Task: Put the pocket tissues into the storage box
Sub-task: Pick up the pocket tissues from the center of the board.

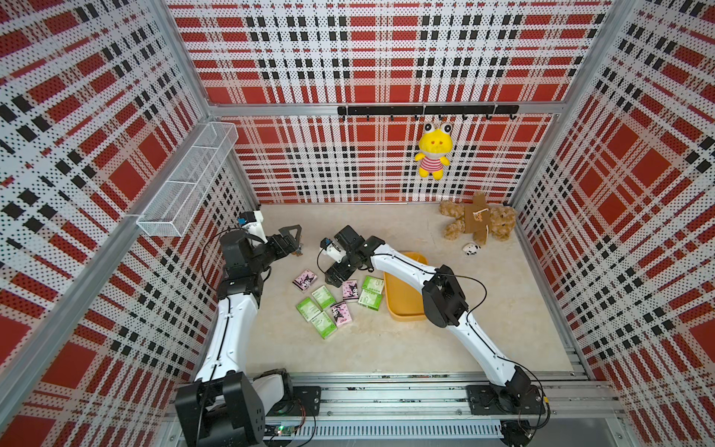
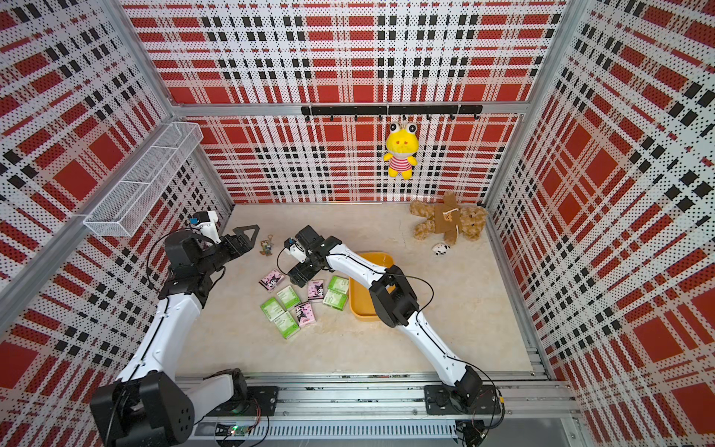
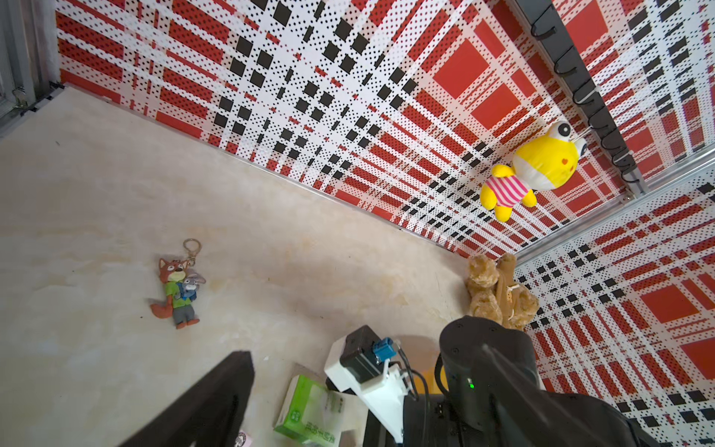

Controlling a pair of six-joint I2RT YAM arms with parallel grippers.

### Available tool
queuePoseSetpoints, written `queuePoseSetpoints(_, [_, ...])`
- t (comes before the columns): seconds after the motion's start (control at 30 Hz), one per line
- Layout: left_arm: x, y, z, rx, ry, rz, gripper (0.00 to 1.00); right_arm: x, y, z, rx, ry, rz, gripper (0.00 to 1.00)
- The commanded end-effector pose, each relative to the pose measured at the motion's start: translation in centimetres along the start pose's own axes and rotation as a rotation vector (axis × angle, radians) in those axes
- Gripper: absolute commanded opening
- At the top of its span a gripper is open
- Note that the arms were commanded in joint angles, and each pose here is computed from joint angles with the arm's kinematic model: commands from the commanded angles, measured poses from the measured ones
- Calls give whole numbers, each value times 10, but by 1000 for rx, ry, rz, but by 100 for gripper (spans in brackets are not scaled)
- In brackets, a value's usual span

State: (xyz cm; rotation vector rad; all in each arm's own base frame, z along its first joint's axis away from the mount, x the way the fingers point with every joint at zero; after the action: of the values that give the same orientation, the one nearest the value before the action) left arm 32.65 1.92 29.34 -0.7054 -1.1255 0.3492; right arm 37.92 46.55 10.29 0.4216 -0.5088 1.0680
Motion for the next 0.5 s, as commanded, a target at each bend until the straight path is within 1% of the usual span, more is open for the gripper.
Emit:
queuePoseSetpoints(0.0, [-5,0,4,-7,13,-9,95,-19,-6,-19,-83,82,9,100])
queuePoseSetpoints(0.13, [-4,-1,4,-9,11,-9,95,-21,-10,-20,-126,92,17,100])
queuePoseSetpoints(0.23, [-4,-1,4,-11,11,-11,95,-19,-10,-19,-128,84,21,97])
queuePoseSetpoints(0.4, [-4,-1,4,-14,15,-10,95,-14,-7,-17,-121,63,25,88])
queuePoseSetpoints(0.47, [-4,-2,4,-18,14,-9,95,-13,-5,-16,-111,55,27,81])
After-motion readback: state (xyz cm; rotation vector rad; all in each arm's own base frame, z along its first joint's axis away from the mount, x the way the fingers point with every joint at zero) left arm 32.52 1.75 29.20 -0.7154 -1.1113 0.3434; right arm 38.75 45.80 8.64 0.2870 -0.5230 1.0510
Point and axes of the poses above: each gripper's point midway between its finger pads, its own z axis back along the fingers, its own y axis along the line the jaws close on, x = y × z, the point moved 6 cm from there along z, back along the fingers, and after that the axes turned 7 degrees about z, right-handed, at the moved point
